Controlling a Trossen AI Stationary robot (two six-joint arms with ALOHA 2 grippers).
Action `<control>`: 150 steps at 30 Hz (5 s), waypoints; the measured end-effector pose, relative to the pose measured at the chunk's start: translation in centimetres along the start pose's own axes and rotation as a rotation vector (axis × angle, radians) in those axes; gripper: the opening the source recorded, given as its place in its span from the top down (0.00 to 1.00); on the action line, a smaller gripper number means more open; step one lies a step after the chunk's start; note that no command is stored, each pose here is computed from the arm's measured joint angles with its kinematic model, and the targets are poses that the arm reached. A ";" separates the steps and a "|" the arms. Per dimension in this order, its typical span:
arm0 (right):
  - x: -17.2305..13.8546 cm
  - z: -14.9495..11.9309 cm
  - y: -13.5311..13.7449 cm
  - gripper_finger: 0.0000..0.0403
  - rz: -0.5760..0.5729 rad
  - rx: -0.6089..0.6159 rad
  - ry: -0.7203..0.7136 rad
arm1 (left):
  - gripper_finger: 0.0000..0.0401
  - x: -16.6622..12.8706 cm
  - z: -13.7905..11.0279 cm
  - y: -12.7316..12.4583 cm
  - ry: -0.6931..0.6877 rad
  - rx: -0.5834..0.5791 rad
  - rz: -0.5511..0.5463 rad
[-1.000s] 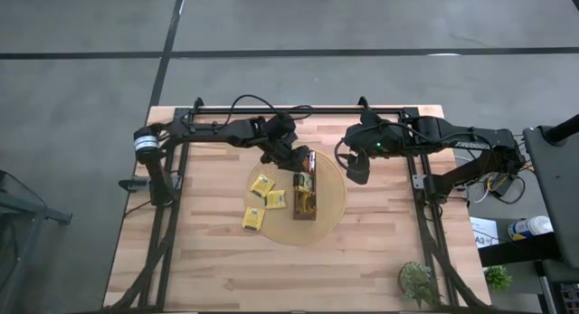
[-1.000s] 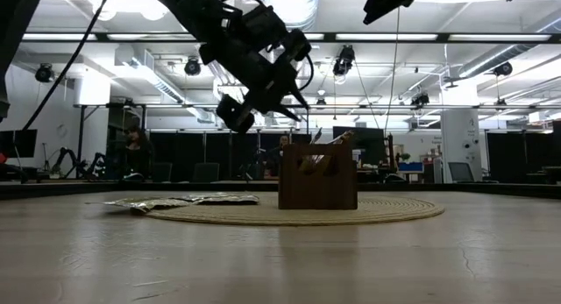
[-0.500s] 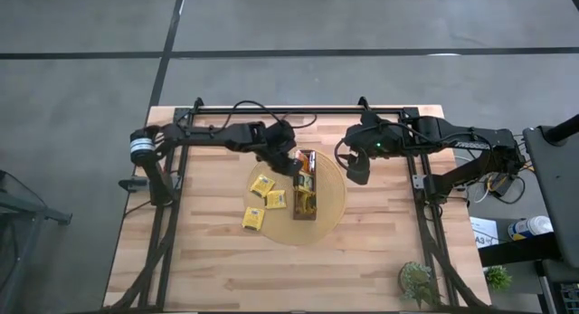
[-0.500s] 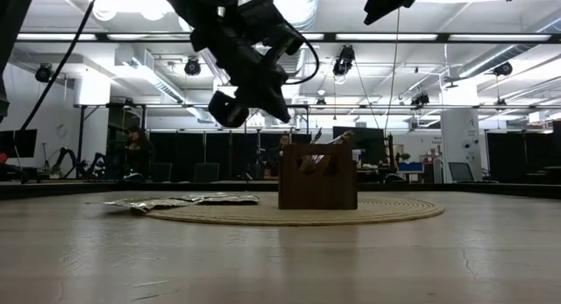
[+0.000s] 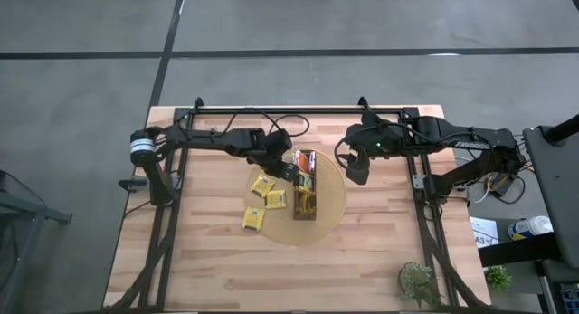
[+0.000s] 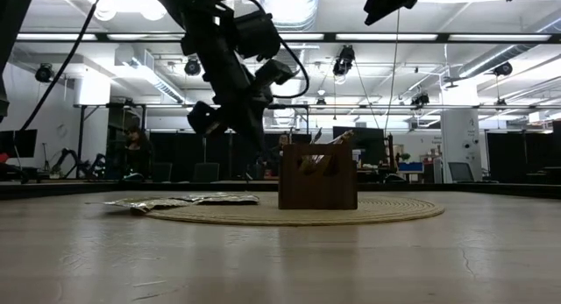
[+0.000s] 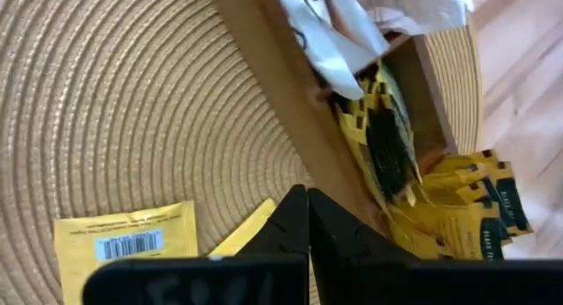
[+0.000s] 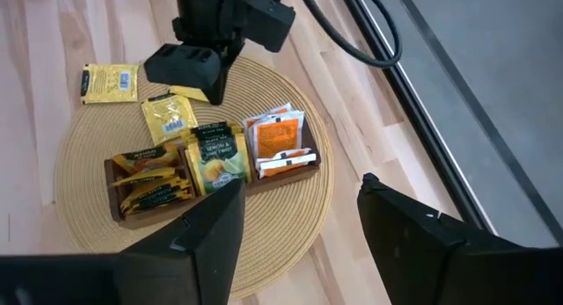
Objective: Pick & Place Tea
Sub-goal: Adjust the yellow tea bags in the wooden organizer, then put the top yellow tea bag into the middle section of the wooden organizer
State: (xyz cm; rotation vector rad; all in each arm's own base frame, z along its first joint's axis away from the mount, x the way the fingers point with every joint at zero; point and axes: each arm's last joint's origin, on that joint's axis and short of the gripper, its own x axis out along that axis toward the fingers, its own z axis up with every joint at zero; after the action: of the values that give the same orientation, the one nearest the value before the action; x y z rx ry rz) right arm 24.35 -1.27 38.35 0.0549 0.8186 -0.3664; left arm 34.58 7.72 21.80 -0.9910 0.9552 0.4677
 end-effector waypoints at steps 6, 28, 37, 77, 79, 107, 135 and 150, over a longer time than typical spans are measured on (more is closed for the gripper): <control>0.0 0.0 0.0 0.46 -0.005 -0.001 -0.001 | 1.00 0.4 -0.3 -0.6 -0.026 0.016 0.003; -3.4 -1.4 -1.4 0.46 -0.022 0.033 -0.027 | 1.00 2.3 -0.5 -2.1 -0.070 -0.062 -0.087; -6.3 -2.2 -2.6 0.46 -0.083 0.088 -0.131 | 1.00 2.9 -0.7 -3.2 -0.097 -0.092 -0.152; -6.8 -2.2 -2.8 0.46 -0.072 0.100 -0.160 | 1.00 -7.7 -3.9 -3.3 -0.183 0.290 0.085; -6.5 -2.1 -2.7 0.46 -0.071 0.099 -0.151 | 0.99 -8.5 -4.2 -3.1 -0.188 0.292 0.078; -6.5 -3.0 -0.7 0.46 0.004 0.172 -0.077 | 0.35 -6.3 -6.2 -1.0 0.171 1.007 0.080; -6.7 -3.0 0.0 0.46 -0.012 0.276 -0.107 | 0.35 1.8 -7.8 3.8 0.366 1.463 0.217; -6.6 -2.9 0.0 0.46 -0.032 0.306 -0.124 | 0.64 4.3 -7.8 4.4 0.425 1.466 0.234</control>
State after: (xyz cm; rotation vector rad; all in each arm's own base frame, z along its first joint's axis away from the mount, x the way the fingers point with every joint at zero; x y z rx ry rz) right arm 18.20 1.23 41.14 0.3024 0.6365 -0.5180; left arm 30.14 2.79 14.39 0.3862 1.4222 -0.3169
